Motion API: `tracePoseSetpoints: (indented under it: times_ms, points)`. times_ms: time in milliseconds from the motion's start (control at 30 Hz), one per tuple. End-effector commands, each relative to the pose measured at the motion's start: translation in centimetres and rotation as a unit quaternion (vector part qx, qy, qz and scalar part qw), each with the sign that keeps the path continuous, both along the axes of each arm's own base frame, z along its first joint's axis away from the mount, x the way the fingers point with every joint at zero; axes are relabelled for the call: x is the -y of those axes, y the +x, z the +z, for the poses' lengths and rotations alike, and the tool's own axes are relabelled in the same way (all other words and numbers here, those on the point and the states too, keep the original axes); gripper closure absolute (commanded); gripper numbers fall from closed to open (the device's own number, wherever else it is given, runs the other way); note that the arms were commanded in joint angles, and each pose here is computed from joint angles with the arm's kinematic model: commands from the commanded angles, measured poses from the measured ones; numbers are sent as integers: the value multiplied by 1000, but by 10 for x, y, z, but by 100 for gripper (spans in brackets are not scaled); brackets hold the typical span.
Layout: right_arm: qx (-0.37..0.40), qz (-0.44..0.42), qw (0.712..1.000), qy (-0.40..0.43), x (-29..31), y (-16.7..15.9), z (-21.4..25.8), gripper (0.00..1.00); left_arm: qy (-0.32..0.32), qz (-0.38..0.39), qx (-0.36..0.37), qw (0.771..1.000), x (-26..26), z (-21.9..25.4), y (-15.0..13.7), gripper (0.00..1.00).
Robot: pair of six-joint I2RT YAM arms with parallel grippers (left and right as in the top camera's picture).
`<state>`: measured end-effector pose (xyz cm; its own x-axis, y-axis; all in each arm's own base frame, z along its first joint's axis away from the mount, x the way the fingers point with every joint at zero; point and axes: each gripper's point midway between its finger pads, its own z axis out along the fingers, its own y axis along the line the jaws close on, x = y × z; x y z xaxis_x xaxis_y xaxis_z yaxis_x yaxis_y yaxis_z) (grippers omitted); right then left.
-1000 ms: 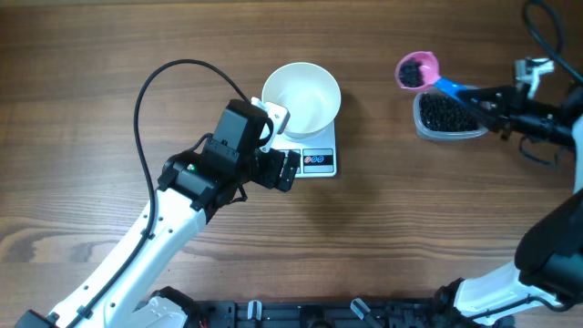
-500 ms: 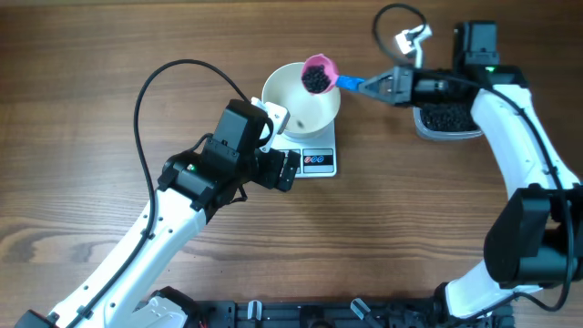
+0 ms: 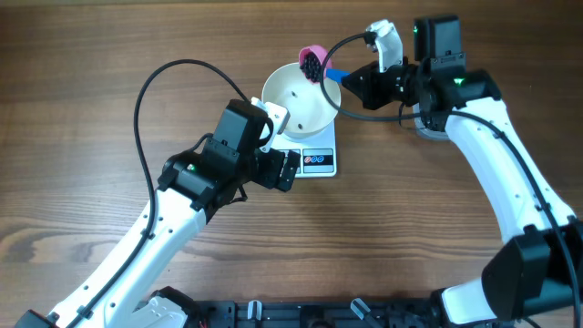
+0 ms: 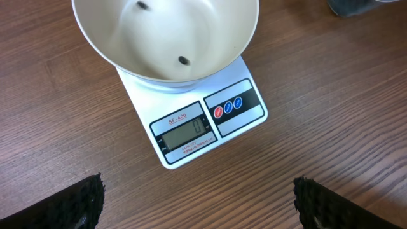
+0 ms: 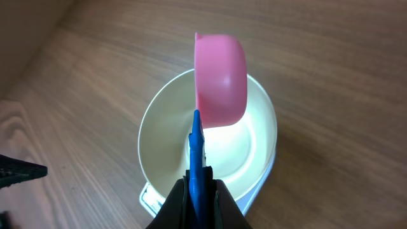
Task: Scoop item into bowl and weigh 150g on scale
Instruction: 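Carry the filled scoop over the white bowl and tip beans in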
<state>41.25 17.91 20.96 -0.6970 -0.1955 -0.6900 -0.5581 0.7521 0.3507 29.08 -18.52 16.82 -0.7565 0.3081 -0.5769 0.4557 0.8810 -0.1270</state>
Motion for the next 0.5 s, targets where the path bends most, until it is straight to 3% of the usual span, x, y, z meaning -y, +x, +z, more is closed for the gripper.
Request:
tracePoseSetpoints:
  times_ms: [0,467]
  points:
    - [40,5,999,-30,-1,2,12,96,5,7,-4,1000,-2,-4,0,0]
    - [113,57,983,-133,-19,-1,6,96,5,7,-4,1000,-2,-4,0,0]
